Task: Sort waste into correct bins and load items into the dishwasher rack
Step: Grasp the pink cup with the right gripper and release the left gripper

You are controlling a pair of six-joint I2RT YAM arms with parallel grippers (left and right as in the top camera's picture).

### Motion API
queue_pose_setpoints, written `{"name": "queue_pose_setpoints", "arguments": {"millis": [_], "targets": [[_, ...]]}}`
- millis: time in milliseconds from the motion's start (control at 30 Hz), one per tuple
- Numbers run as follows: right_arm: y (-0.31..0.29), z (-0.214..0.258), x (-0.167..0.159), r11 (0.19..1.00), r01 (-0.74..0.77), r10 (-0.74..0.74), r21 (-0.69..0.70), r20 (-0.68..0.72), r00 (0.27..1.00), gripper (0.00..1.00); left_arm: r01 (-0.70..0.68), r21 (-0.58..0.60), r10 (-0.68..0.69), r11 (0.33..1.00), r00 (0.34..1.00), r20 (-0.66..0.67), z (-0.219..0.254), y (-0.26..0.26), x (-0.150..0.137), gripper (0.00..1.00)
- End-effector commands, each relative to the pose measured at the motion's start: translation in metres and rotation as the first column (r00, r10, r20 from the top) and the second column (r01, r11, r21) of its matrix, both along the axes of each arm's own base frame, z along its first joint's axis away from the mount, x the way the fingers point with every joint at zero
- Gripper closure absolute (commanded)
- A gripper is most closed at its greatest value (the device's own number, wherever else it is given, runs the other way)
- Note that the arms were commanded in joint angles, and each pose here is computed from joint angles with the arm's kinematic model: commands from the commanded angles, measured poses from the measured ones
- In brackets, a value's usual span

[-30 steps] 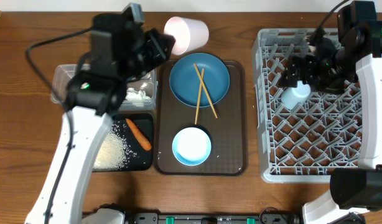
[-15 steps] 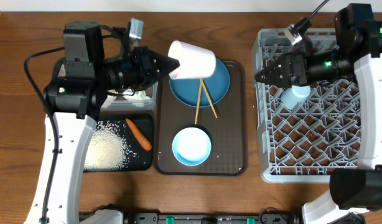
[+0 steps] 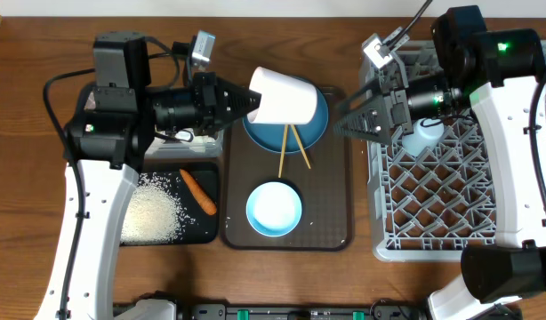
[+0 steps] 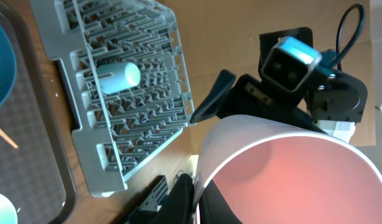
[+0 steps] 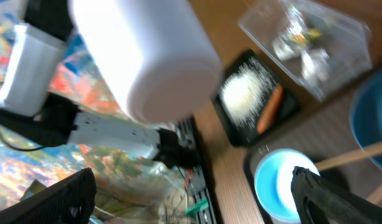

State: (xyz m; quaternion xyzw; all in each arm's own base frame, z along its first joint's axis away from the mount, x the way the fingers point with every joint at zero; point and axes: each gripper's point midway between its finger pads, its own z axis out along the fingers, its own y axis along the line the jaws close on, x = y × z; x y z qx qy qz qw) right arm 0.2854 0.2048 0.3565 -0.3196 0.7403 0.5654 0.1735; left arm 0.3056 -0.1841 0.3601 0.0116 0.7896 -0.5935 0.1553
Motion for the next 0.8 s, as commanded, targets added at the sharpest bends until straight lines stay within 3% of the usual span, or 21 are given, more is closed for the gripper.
{"name": "queue_pose_setpoints", "arguments": {"millis": [0,600,700,767], "targets": [[0.008,0.029,-0.007,0.985,-0.059,0.041,0.160,0.115,0.993,0.01,0.056,-0.014,-0.056,0.998,0.998,0.002,-0.001,-0.010,-0.008,0.94],[0.032,0.028,-0.020,0.975,-0.160,0.127,0.155,0.200,0.972,0.01,0.121,-0.014,-0.121,0.993,0.993,0.011,0.000,-0.029,-0.021,0.93],[0.035,0.028,-0.022,0.973,-0.173,0.139,0.155,0.206,0.969,0.12,0.121,-0.014,-0.121,0.993,0.993,0.012,0.000,-0.029,-0.021,0.94],[0.035,0.028,-0.022,0.973,-0.173,0.139,0.155,0.208,0.968,0.26,0.121,-0.014,-0.121,0.993,0.993,0.011,0.000,-0.029,-0.021,0.94]]}}
